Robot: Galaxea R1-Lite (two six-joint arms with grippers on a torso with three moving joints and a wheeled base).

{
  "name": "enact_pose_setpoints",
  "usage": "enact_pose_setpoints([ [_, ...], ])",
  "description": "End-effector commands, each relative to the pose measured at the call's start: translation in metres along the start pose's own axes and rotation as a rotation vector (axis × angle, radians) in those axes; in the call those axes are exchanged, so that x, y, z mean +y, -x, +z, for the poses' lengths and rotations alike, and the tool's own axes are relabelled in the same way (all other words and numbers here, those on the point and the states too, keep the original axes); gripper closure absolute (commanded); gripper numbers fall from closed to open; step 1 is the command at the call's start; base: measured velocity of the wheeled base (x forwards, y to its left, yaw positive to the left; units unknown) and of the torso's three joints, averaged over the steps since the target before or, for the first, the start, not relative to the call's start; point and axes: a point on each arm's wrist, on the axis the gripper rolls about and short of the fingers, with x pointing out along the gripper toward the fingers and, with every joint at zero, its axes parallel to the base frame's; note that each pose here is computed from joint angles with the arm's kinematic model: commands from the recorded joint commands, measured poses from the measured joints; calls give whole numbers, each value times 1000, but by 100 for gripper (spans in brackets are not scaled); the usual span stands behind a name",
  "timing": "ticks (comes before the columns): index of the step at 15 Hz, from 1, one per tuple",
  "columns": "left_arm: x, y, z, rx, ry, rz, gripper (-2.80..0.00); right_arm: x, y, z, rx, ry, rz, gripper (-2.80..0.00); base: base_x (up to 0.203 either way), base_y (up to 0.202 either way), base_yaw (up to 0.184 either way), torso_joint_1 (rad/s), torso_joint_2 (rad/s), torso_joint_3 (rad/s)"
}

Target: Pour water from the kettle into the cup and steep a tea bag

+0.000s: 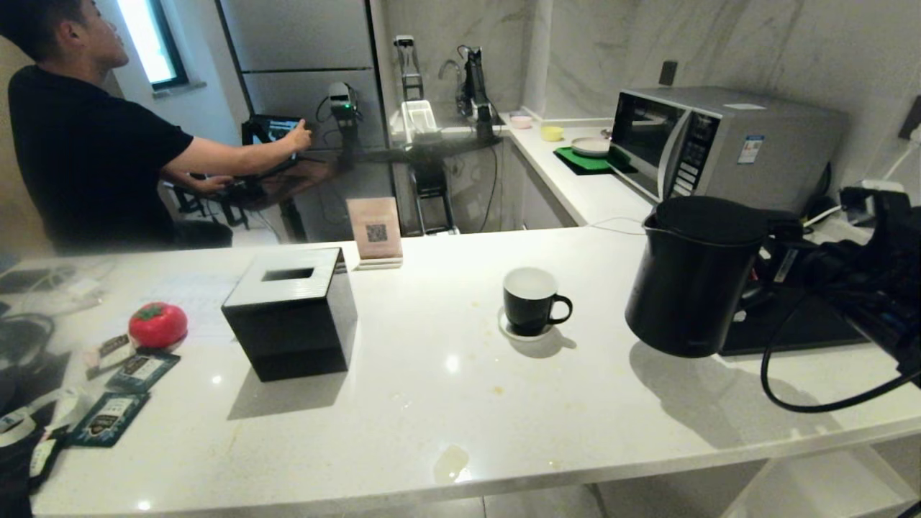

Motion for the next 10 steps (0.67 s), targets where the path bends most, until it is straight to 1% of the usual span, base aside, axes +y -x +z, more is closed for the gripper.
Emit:
enact_pose_setpoints([
  [1,0,0,0,-1,-1,1,0,0,0,1,-8,-1,0,0,0,178,-1,2,2,7],
  [3,0,0,0,-1,-1,1,0,0,0,2,-11,-1,0,0,0,97,-1,5,1,0],
  [10,0,0,0,-1,-1,-1,0,2,1,2,-12,-1,8,0,0,0,0,0,0,0],
])
